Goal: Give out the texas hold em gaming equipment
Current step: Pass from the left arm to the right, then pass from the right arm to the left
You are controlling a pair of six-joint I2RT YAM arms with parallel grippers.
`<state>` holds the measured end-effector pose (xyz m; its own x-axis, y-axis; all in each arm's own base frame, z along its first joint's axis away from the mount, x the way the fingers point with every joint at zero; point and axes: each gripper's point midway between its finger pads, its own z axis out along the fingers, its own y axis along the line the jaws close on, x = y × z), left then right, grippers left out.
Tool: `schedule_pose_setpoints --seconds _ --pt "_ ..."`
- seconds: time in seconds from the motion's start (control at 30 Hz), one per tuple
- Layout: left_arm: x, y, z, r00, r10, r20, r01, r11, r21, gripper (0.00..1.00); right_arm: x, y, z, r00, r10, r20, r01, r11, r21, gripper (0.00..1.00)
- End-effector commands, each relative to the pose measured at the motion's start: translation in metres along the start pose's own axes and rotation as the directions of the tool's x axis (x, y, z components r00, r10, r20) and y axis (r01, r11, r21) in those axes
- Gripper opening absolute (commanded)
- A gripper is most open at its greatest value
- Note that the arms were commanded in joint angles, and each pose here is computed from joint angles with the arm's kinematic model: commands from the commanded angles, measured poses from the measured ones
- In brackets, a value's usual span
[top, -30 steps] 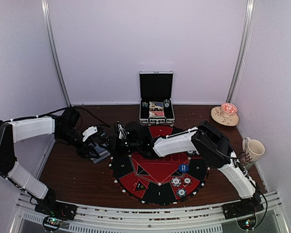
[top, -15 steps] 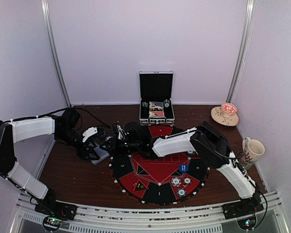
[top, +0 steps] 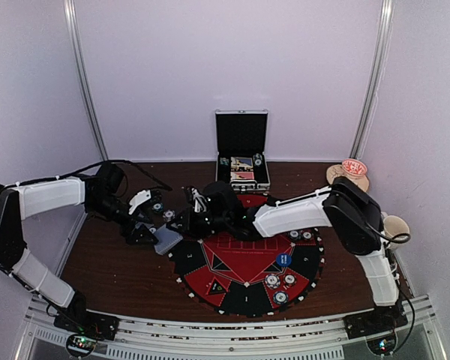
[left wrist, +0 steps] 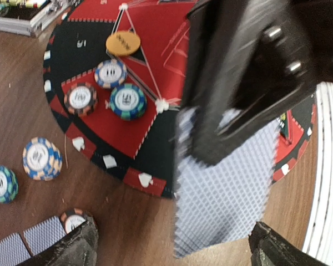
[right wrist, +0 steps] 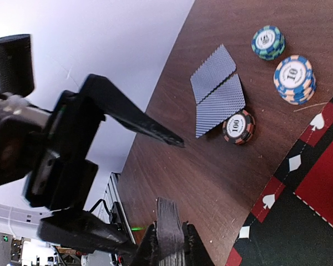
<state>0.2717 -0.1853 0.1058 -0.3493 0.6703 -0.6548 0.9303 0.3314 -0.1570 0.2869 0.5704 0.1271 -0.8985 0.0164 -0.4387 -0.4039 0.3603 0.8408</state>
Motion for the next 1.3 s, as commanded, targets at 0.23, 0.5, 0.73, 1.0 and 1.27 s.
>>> schedule_pose_setpoints --seconds 0.23,0.5,0.73,1.0,1.27 --pt "-0.096 -0.017 -0.025 0.936 0.183 0.302 -0.215 0.974 0.074 0.98 -0.035 0.032 -0.088 0.976 -0.066 0.21 0.059 0.997 0.039 0.0" --pt "-0.114 -0.067 -0.001 0.86 0.432 0.271 -0.451 0.893 0.007 0.98 -0.042 0.027 -0.112 0.948 0.01 0.318 -0.02 0.999 0.026 0.0" --pt "-0.114 -0.063 0.02 0.845 0.469 0.257 -0.463 0.882 -0.091 0.98 -0.042 0.029 -0.121 0.928 0.09 0.362 -0.078 0.996 -0.049 0.0" --pt "-0.119 -0.048 0.034 0.855 0.441 0.273 -0.426 0.898 -0.114 0.98 -0.039 0.035 -0.124 0.921 0.139 0.365 -0.104 0.988 -0.114 0.0" --pt "-0.118 -0.055 0.042 0.842 0.449 0.299 -0.444 0.892 -0.087 0.98 -0.042 0.034 -0.129 0.901 0.182 0.394 -0.132 0.98 -0.151 0.0"
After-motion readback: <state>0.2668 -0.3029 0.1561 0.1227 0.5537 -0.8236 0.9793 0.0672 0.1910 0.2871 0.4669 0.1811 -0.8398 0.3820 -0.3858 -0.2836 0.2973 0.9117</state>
